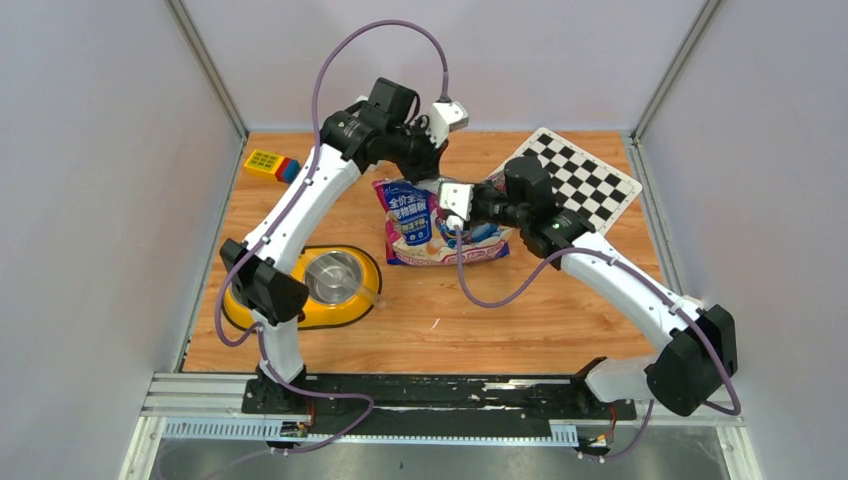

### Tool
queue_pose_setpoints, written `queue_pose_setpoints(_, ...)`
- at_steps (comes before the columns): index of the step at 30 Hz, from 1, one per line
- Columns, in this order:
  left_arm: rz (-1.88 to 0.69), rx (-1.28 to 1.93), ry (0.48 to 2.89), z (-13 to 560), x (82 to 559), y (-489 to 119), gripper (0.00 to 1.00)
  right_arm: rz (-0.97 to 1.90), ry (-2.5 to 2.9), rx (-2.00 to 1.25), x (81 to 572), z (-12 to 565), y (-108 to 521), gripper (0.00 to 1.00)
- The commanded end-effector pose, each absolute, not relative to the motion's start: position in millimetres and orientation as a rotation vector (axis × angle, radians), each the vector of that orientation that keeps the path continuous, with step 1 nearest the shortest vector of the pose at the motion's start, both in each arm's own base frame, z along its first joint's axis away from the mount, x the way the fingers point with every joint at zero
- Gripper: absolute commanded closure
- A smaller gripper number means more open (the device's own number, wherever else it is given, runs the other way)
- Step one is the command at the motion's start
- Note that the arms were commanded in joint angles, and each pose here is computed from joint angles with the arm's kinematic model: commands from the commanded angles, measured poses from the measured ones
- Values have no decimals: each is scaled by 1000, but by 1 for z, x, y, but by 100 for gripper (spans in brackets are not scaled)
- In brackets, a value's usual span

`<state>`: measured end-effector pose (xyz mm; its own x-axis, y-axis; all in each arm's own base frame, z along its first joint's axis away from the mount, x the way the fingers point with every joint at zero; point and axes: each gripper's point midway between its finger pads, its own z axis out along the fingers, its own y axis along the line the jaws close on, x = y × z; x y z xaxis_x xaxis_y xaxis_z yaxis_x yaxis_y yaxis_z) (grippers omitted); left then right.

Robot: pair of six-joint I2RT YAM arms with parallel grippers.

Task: Serve the pet food
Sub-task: Open the pet food bag at the center of the board.

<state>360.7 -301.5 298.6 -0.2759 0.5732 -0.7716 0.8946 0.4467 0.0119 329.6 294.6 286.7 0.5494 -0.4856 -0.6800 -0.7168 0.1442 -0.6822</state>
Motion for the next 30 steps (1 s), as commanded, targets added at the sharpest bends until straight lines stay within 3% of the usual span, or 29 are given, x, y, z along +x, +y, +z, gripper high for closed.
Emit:
queue_pose_setpoints(1, -443, 1019, 1887, 346, 383, -287, 100, 357, 1064, -1515, 294, 295, 294, 100)
queue_pose_setpoints(18, -275, 668, 1743, 417, 405, -252, 100, 501, 1135, -1589, 256, 292, 285, 100)
queue_pose_setpoints(26, -212, 631, 1738, 422, 411, -243, 99, 551, 1113, -1620, 240, 304, 282, 100)
queue_pose_setpoints(30, -375, 796, 1713, 417, 389, -268, 59, 523, 1125, -1613, 247, 305, 283, 100)
